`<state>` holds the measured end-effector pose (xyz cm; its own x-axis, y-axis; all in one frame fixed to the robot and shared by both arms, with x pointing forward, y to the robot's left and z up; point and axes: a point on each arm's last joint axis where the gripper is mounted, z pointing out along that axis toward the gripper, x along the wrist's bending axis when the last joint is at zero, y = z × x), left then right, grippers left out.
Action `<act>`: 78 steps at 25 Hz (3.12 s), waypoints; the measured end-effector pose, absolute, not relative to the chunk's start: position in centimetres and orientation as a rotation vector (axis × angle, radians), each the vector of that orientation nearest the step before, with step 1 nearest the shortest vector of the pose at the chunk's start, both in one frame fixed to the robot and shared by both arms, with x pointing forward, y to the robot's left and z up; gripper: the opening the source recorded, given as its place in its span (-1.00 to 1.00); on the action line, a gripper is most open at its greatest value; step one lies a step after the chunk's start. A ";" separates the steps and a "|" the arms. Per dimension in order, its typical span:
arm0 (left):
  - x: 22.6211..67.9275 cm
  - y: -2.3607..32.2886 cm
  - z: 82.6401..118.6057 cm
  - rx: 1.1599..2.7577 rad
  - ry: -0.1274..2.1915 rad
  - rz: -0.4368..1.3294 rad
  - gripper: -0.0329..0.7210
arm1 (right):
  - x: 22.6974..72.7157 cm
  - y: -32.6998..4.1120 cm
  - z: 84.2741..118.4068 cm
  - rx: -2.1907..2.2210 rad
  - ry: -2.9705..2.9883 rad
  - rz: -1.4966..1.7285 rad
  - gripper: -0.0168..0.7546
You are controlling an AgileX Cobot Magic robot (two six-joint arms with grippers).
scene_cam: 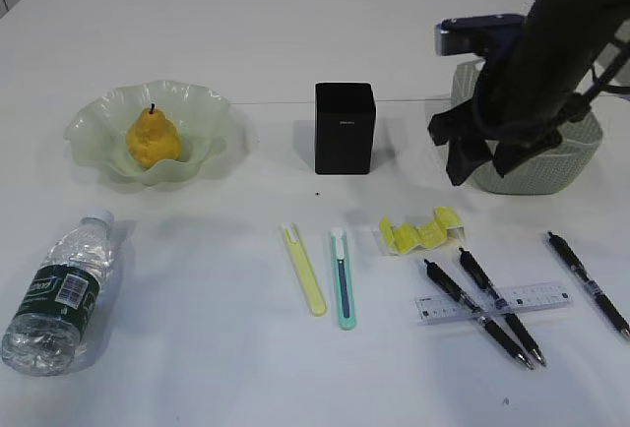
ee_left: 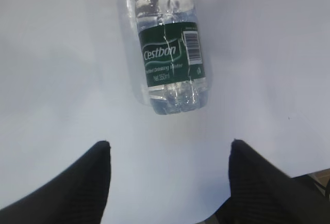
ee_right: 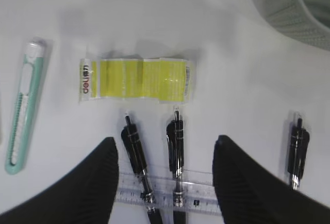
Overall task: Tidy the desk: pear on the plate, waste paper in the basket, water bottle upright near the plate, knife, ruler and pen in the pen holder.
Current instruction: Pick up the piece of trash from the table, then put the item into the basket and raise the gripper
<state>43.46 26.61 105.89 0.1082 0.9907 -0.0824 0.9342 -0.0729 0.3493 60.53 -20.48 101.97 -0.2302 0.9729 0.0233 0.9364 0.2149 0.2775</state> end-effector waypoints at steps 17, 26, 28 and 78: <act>43.8 26.6 106.0 2.055 1.873 0.283 0.42 | 64.2 -19.6 93.0 1.922 2.413 0.142 0.34; 43.8 26.6 106.0 2.048 1.868 0.291 0.42 | 65.6 -19.1 92.1 1.931 2.402 0.179 0.34; 43.9 26.6 106.0 2.046 1.866 0.294 0.42 | 65.9 -19.0 91.6 1.937 2.406 0.171 0.34; 43.7 26.4 106.0 2.042 1.875 0.264 0.41 | 71.1 -33.5 104.9 2.078 1.823 0.426 -0.78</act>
